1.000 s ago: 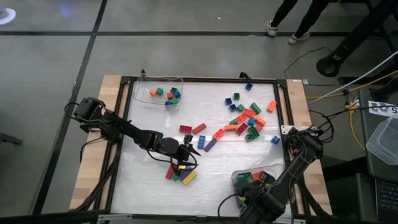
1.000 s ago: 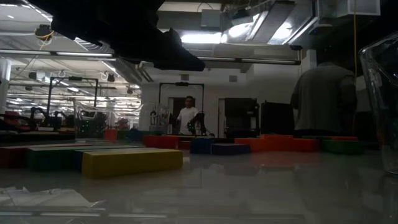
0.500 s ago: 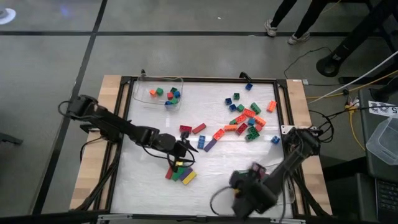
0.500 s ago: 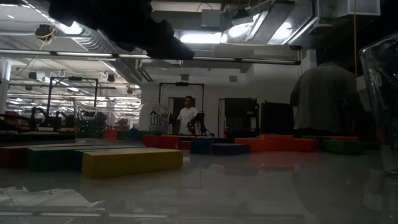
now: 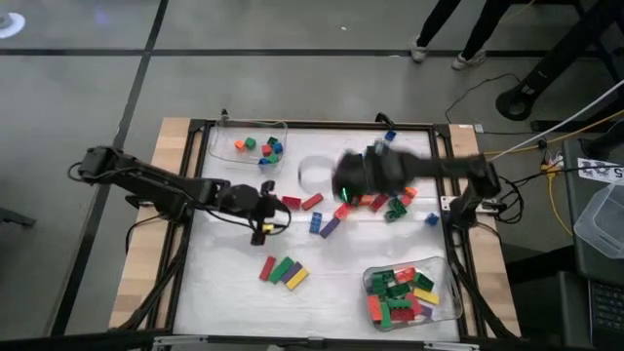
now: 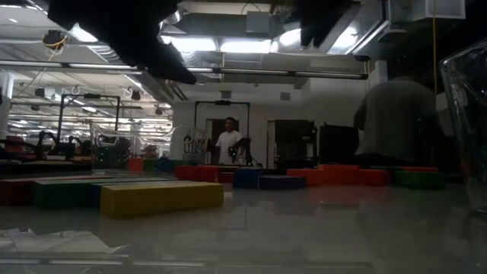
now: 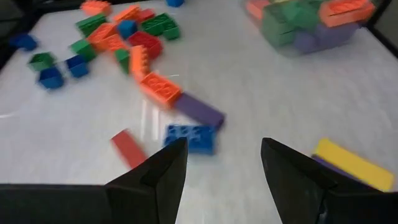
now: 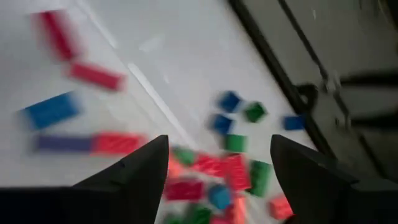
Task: Sort blocks by size
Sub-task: Put the square blue game piece into the top transparent bin
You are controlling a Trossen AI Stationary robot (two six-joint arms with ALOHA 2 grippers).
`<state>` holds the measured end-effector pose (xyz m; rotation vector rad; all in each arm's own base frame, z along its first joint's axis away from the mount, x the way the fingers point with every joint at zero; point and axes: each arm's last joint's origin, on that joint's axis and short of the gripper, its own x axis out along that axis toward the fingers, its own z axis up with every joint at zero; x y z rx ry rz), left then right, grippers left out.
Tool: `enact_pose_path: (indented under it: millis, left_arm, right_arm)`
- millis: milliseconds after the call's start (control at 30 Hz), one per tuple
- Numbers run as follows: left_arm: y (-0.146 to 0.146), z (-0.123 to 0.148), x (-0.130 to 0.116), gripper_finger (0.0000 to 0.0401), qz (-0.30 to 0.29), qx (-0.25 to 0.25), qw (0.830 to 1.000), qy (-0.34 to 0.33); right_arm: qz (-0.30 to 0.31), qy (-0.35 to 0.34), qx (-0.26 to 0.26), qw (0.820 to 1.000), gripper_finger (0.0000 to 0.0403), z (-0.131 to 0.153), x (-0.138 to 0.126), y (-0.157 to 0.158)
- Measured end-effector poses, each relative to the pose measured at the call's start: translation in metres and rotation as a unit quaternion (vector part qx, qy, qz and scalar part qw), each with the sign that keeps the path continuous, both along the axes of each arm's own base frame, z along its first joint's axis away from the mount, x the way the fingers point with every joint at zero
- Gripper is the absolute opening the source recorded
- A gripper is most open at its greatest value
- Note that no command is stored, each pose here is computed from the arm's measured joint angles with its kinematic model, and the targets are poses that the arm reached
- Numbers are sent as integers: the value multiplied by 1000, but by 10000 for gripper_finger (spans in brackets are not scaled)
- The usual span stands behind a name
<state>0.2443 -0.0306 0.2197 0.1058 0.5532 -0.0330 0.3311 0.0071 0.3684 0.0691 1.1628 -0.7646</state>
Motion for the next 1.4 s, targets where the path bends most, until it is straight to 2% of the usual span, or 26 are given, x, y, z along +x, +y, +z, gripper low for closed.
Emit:
enact_pose_path:
  millis: [167,300,400,500,600,733,900,1000,1233,1400]
  left_arm:
    - [20,1,-22,194,32,9,999,-20]
    - [31,8,-36,194,56,10,998,-40]
    - [36,12,-43,194,68,9,996,-57]
    - [40,12,-48,194,76,12,995,-65]
    - [42,8,-50,194,78,19,995,-60]
    - [44,4,-51,194,84,16,995,-43]
    - [44,3,-51,194,84,16,996,-34]
    - [44,2,-52,194,84,15,996,-30]
    - [44,2,-52,194,84,16,996,-30]
    - [44,2,-52,194,84,16,996,-30]
  right_arm:
    - [-77,29,57,995,277,-11,-2,-104]
    - [-157,20,124,980,277,-27,-16,-175]
    - [-213,7,180,960,277,-47,-28,-217]
    - [-260,4,209,943,277,-71,-38,-243]
    - [-288,13,218,933,277,-99,-42,-253]
    - [-282,11,238,929,277,-134,-40,-252]
    - [-280,-1,244,928,277,-165,-41,-250]
    - [-281,-13,247,927,277,-174,-41,-250]
    - [-307,-11,238,921,277,-176,-43,-249]
    - [-341,-20,240,909,277,-176,-44,-249]
